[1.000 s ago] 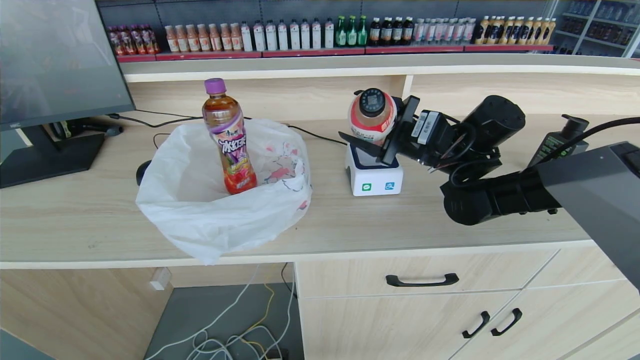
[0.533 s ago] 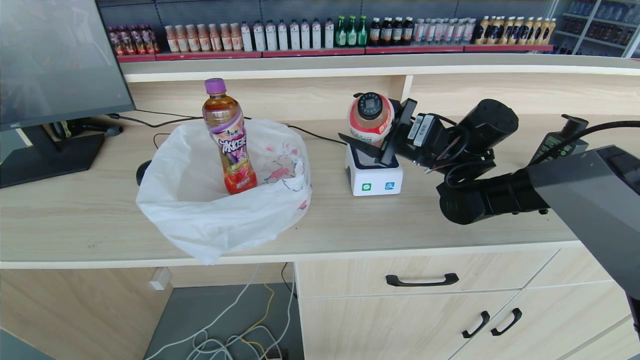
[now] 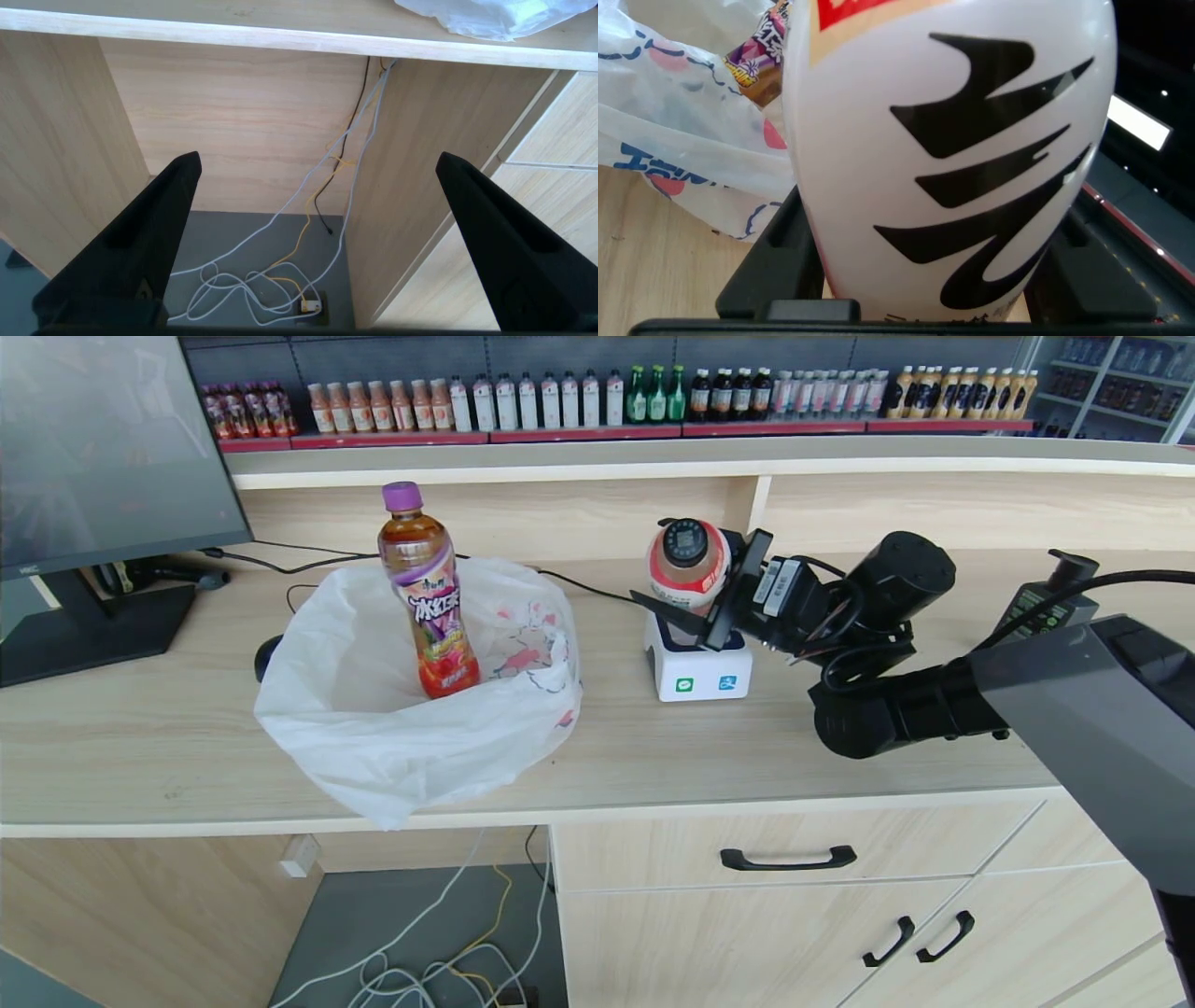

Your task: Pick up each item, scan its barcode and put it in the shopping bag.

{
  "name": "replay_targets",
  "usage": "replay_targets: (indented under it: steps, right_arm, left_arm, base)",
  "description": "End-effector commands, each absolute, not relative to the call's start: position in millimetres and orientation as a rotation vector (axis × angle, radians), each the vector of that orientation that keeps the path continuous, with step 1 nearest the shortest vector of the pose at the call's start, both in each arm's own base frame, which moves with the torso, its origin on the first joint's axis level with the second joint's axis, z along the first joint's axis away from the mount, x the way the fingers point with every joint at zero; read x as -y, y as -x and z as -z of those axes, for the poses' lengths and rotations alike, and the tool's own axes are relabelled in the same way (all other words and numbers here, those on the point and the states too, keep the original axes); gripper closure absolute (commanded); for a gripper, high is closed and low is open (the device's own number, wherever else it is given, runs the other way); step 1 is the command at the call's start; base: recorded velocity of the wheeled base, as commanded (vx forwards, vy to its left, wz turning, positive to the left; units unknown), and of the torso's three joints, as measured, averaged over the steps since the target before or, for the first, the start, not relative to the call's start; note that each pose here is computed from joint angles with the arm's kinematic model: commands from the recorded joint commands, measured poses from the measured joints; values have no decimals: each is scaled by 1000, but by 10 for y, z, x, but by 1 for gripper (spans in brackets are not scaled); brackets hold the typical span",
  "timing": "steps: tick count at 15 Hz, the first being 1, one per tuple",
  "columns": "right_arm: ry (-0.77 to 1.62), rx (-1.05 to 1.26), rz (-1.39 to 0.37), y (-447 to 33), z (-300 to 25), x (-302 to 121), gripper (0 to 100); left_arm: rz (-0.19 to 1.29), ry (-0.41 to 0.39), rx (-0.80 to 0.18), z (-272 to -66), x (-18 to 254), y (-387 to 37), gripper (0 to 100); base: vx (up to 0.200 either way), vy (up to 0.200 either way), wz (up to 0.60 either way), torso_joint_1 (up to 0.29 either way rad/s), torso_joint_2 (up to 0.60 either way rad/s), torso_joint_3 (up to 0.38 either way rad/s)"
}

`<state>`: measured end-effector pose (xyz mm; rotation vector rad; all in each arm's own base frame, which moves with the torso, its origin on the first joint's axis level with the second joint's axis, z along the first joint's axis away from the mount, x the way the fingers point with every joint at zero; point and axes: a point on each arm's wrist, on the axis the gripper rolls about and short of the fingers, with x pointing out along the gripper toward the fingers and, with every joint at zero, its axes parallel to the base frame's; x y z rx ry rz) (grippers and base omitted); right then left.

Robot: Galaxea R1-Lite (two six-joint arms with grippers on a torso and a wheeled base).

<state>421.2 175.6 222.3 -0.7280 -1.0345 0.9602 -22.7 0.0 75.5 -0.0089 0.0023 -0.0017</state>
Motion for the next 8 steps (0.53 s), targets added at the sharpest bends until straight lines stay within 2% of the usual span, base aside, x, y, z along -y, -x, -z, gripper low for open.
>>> replay_targets:
  steps: [1, 8]
  right_arm:
    - [729, 1030, -958, -4221, -2210, -1742, 100]
    - [732, 1029, -954, -4232, -2211, -1724, 100]
  left_arm:
    - [2, 9, -2, -755, 0, 227, 0]
    - [2, 9, -2, -755, 0, 227, 0]
  base:
    - [0, 0, 0, 0, 0, 0]
    - [0, 0, 0, 0, 0, 0]
